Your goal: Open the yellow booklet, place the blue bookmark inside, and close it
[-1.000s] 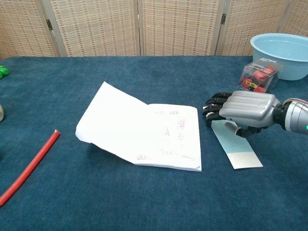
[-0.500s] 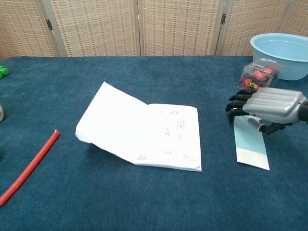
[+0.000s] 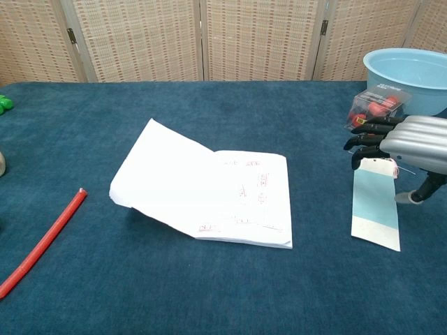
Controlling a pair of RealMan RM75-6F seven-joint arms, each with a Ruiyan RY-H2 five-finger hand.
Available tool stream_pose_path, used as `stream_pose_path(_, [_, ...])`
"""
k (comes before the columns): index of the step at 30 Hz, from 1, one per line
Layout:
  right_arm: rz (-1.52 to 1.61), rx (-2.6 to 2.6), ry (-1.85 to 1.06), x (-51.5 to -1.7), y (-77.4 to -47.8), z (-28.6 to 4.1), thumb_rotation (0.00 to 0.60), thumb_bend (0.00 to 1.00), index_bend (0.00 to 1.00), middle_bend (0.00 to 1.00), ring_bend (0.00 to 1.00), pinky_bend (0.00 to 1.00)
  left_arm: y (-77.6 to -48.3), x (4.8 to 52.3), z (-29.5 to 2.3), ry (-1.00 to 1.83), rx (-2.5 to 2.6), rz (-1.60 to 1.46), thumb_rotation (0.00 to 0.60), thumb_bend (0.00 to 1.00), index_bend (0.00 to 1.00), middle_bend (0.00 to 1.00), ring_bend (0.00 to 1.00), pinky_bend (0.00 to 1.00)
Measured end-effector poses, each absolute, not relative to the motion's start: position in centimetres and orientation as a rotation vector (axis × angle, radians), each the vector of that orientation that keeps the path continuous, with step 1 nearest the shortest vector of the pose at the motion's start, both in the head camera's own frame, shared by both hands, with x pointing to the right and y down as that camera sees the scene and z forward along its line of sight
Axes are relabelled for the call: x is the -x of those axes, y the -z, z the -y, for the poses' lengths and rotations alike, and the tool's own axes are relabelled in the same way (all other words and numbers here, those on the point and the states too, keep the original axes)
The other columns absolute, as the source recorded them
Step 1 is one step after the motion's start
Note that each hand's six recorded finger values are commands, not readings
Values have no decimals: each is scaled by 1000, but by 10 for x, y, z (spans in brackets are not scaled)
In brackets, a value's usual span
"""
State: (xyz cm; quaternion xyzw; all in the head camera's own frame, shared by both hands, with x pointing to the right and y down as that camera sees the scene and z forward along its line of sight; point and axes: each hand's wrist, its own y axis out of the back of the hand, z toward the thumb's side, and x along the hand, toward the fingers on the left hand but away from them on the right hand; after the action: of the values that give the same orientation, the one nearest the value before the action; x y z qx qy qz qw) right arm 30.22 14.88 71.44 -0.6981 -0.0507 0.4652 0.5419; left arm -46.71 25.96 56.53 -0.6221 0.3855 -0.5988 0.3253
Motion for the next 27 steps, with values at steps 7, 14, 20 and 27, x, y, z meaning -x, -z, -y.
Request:
stream_pose_path(7, [94, 1681, -1091, -306, -718, -163, 600, 0, 276, 110, 0, 0, -564, 466, -260, 1571, 1634, -1009, 600, 264, 91, 122, 107, 160])
stream_pose_path(14, [62, 1682, -1081, -306, -722, -166, 600, 0, 276, 111, 0, 0, -565, 465, -261, 1572, 1642, -1007, 600, 264, 91, 122, 107, 160])
stream_pose_path(20, [60, 1686, -1066, -298, -726, -164, 600, 0, 276, 110, 0, 0, -565, 467, -261, 1576, 1636, -1011, 600, 264, 91, 122, 107, 160])
stream_pose_path(27, [80, 1687, -1024, -278, -725, -152, 600, 3, 276, 110, 0, 0, -564, 469, -261, 1580, 1634, -1015, 600, 264, 91, 122, 107, 160])
